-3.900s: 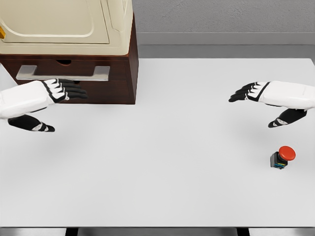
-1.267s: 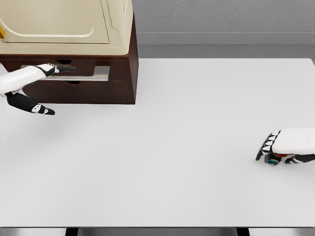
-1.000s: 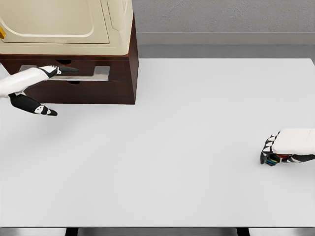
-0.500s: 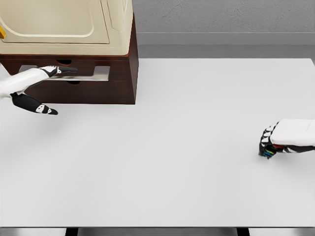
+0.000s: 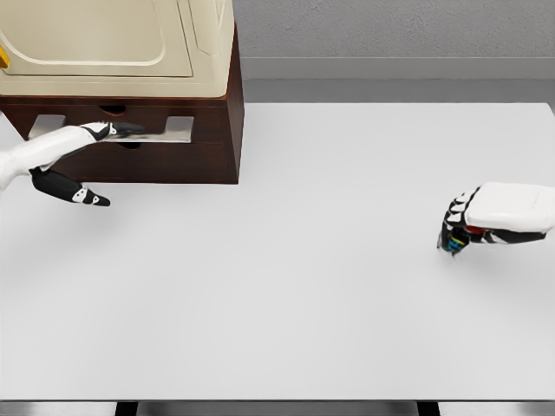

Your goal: Open the cabinet drawer with left arm, and place a switch into the drawer with right arm

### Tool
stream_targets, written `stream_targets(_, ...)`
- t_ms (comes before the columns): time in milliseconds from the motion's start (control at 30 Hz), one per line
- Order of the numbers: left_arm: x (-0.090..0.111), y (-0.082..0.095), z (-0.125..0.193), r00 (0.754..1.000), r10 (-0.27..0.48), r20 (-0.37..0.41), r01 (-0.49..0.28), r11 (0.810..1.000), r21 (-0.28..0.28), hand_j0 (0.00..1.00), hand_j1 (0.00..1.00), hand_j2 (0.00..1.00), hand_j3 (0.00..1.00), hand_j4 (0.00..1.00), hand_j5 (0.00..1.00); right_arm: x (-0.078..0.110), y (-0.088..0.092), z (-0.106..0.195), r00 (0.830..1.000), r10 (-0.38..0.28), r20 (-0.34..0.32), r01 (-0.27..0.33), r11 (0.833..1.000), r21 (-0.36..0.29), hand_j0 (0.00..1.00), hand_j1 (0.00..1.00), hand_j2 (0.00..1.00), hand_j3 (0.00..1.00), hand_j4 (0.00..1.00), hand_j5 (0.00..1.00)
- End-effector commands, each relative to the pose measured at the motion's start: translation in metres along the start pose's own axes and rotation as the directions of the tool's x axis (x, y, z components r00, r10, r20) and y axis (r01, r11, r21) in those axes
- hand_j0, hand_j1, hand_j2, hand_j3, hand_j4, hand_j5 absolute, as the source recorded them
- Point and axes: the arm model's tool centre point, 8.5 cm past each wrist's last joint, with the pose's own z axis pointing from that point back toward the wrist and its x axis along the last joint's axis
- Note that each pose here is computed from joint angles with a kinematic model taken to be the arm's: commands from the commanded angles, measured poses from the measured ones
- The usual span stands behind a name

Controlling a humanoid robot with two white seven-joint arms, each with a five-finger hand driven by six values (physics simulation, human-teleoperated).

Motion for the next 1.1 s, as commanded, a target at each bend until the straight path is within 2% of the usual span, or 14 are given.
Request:
stream_targets(0, -0.001, 0.0, 0.001, 1.0, 0.0, -0.003, 0.0, 1.0, -0.003, 1.0, 1.0, 1.0, 1.0, 1.0, 1.0, 0.001, -0.004, -0.001, 1.0, -0.009, 0.006, 0.01, 1.0, -0.025, 0.54, 0.54, 0.54, 0.54, 0.54, 0.54)
stream_targets(100, -0.001, -0.001, 0.004, 1.0, 0.002, -0.007, -0.002, 1.0, -0.013, 1.0, 1.0, 1.0, 1.0, 1.0, 1.0, 0.0, -0.012, 0.002, 1.0, -0.013, 0.007, 0.013, 0.999, -0.053, 0.54, 0.54, 0.54, 0.54, 0.54, 0.54)
stream_targets(267, -0.001, 0.001, 0.011, 1.0, 0.004, -0.018, -0.004, 0.999, -0.037, 1.0, 1.0, 1.0, 1.0, 1.0, 1.0, 0.001, -0.014, -0.002, 1.0, -0.02, 0.021, 0.021, 0.998, -0.067, 0.54, 0.54, 0.54, 0.54, 0.54, 0.54)
stream_targets(467, 0.004, 0.006, 0.018, 1.0, 0.0, -0.017, -0.001, 0.999, -0.036, 1.0, 1.0, 1.0, 1.0, 1.0, 1.0, 0.003, -0.026, -0.008, 0.999, -0.002, 0.037, 0.005, 0.995, -0.095, 0.54, 0.54, 0.54, 0.54, 0.54, 0.54)
stream_targets(567, 0.007, 0.009, 0.024, 1.0, 0.0, -0.018, -0.001, 0.999, -0.037, 1.0, 1.0, 1.0, 1.0, 1.0, 1.0, 0.004, -0.027, -0.009, 0.999, 0.0, 0.039, 0.004, 0.995, -0.095, 0.53, 0.53, 0.53, 0.53, 0.53, 0.53)
stream_targets(600, 0.009, 0.009, 0.025, 1.0, -0.002, -0.015, 0.001, 0.999, -0.039, 1.0, 1.0, 1.0, 1.0, 1.0, 1.0, 0.004, -0.027, -0.009, 0.999, 0.001, 0.039, 0.002, 0.995, -0.096, 0.49, 0.49, 0.49, 0.49, 0.49, 0.49)
stream_targets(867, 0.013, 0.001, 0.031, 1.0, 0.016, -0.012, -0.017, 0.998, -0.058, 1.0, 1.0, 1.0, 1.0, 1.0, 1.0, 0.003, -0.035, -0.007, 0.999, 0.018, 0.034, -0.014, 0.995, -0.103, 0.49, 0.49, 0.49, 0.49, 0.49, 0.49)
stream_targets(1067, 0.02, 0.002, 0.038, 1.0, 0.02, -0.006, -0.02, 0.998, -0.064, 1.0, 1.0, 1.0, 1.0, 1.0, 1.0, 0.004, -0.039, -0.011, 0.999, 0.025, 0.044, -0.02, 0.993, -0.114, 0.49, 0.49, 0.49, 0.49, 0.49, 0.49)
